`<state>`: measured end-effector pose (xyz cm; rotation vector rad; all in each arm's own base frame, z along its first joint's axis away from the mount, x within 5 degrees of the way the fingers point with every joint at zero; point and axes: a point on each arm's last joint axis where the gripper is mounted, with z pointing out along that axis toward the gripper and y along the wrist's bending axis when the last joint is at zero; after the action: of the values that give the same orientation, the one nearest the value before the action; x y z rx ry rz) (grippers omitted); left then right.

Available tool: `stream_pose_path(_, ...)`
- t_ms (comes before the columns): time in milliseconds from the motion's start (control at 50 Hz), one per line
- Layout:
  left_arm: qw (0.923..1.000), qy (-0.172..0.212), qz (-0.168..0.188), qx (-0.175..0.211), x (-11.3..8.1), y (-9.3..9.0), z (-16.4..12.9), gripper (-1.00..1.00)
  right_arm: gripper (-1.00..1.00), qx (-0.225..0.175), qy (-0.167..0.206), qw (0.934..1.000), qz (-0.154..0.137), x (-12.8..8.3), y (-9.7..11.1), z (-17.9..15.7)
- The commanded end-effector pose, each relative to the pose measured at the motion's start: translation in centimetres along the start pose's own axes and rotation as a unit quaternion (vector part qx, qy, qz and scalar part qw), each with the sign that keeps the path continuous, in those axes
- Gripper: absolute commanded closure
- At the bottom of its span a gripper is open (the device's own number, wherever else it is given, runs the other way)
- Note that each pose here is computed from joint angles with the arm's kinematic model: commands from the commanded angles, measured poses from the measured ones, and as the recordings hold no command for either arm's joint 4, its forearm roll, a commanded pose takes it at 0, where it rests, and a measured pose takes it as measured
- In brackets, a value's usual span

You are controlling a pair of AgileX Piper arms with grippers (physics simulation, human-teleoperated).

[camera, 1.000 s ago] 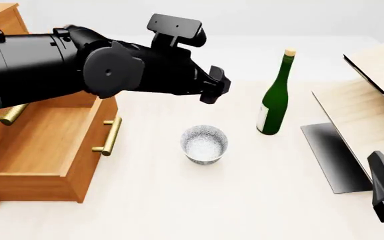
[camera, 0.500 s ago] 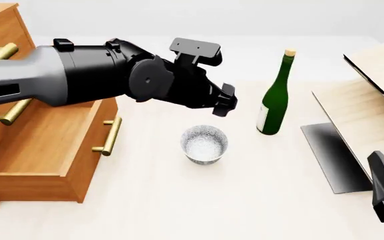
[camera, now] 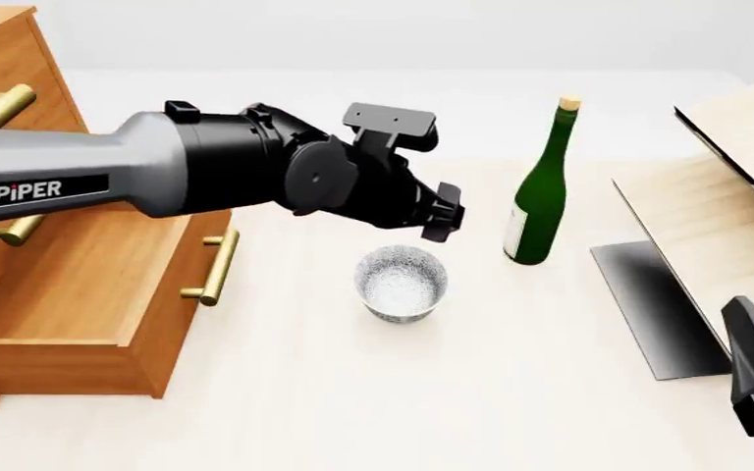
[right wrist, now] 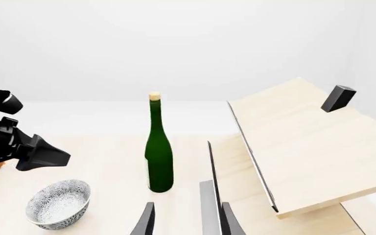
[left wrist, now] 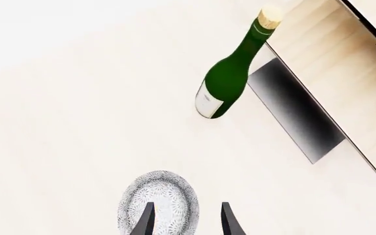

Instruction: Put the bowl in the bottom drawer of the cabinet.

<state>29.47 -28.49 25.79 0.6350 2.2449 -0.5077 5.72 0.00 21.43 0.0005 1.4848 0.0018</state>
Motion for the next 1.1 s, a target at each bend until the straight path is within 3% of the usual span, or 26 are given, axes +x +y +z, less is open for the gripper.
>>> stream_pose_path(20, 0.9999, 0.004, -0.012, 0.003, 0.6, -0.3, 1.4, -1.00, -1.00, 0.000, 0.000, 1.0000, 0.000, 0.0, 0.0, 0.0)
stream_pose_path(460, 0.9992, 0.017, -0.037, 0.000, 1.5, -0.2, 3.3, -1.00, -1.00, 0.000, 0.000, 1.0000, 0.000, 0.0, 0.0, 0.0)
stream_pose_path(660, 0.9981, 0.029, -0.053, 0.006, 3.1, -1.0, 4.5, -1.00, -1.00, 0.000, 0.000, 1.0000, 0.000, 0.0, 0.0, 0.0)
stream_pose_path(880, 0.9977, 0.029, -0.061, -0.001, 3.0, -0.1, 5.0, -1.00, -1.00, 0.000, 0.000, 1.0000, 0.000, 0.0, 0.0, 0.0)
stream_pose_path(1100, 0.9974, 0.032, -0.065, 0.001, 3.5, -0.5, 5.7, -1.00, -1.00, 0.000, 0.000, 1.0000, 0.000, 0.0, 0.0, 0.0)
